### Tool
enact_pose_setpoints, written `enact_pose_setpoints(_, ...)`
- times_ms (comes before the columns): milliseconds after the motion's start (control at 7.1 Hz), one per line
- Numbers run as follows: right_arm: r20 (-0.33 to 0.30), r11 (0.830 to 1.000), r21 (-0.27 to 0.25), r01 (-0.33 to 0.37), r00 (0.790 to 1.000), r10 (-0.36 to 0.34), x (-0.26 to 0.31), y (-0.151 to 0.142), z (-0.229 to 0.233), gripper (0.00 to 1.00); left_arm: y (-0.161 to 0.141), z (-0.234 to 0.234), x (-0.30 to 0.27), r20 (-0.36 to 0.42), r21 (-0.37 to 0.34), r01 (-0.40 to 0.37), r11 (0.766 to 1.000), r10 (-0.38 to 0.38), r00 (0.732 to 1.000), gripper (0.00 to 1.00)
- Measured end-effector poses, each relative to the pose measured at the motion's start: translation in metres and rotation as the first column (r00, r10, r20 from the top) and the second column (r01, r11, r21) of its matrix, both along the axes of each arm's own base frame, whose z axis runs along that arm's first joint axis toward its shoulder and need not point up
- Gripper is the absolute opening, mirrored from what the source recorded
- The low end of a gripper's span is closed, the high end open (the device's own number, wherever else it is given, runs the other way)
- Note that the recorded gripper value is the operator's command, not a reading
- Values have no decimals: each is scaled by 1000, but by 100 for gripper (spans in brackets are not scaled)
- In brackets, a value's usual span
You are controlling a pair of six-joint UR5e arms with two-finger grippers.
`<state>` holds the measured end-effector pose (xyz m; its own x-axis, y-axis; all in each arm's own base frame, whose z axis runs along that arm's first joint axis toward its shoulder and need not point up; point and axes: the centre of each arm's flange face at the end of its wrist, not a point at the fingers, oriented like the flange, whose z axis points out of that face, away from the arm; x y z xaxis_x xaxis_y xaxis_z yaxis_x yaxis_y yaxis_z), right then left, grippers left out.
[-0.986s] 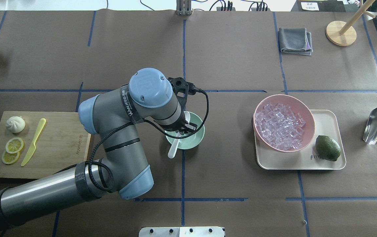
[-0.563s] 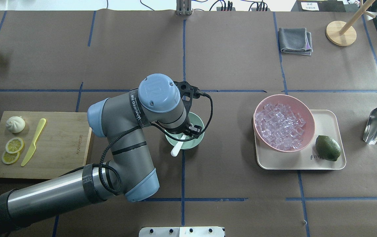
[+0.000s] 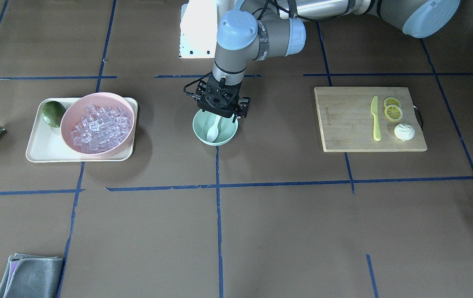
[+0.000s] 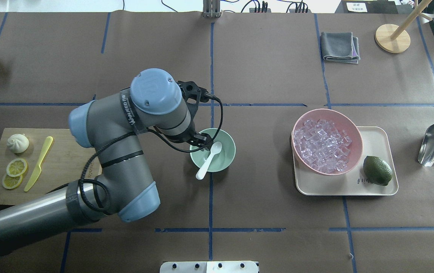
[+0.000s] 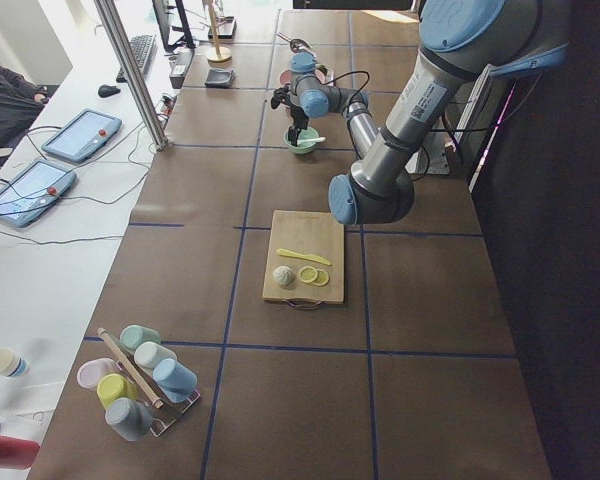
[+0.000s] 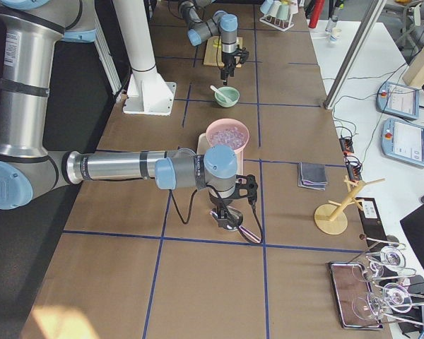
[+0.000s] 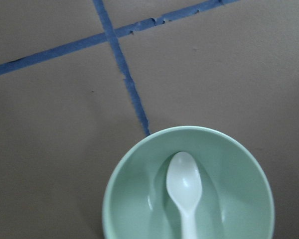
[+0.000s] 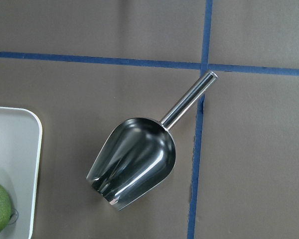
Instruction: Put spoon and ice into bowl
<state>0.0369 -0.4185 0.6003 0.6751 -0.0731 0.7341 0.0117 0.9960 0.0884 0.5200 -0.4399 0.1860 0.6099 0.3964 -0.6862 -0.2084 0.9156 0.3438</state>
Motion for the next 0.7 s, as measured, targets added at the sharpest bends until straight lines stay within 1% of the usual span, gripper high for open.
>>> enact_pose_setpoints(141, 0, 1000, 6, 2, 1000, -2, 0, -1, -2, 100, -10, 20, -43, 46, 39, -27, 999, 26, 999, 100)
enact_pose_setpoints(282, 1, 1000, 17, 5, 1000, -5, -1, -4, -5, 100, -24, 40, -86, 68, 46, -45, 998, 42, 997, 100)
enact_pose_setpoints(423, 2, 1000, 28, 7, 1000, -7, -2, -9, -11, 100, -37, 71, -135, 70, 6, -36, 999, 36, 997, 100)
enact_pose_setpoints(704, 5, 999, 46, 9, 1000, -10, -6, -18, -21, 100, -54, 148, -254, 100, -75, 59, 995, -51, 994, 100)
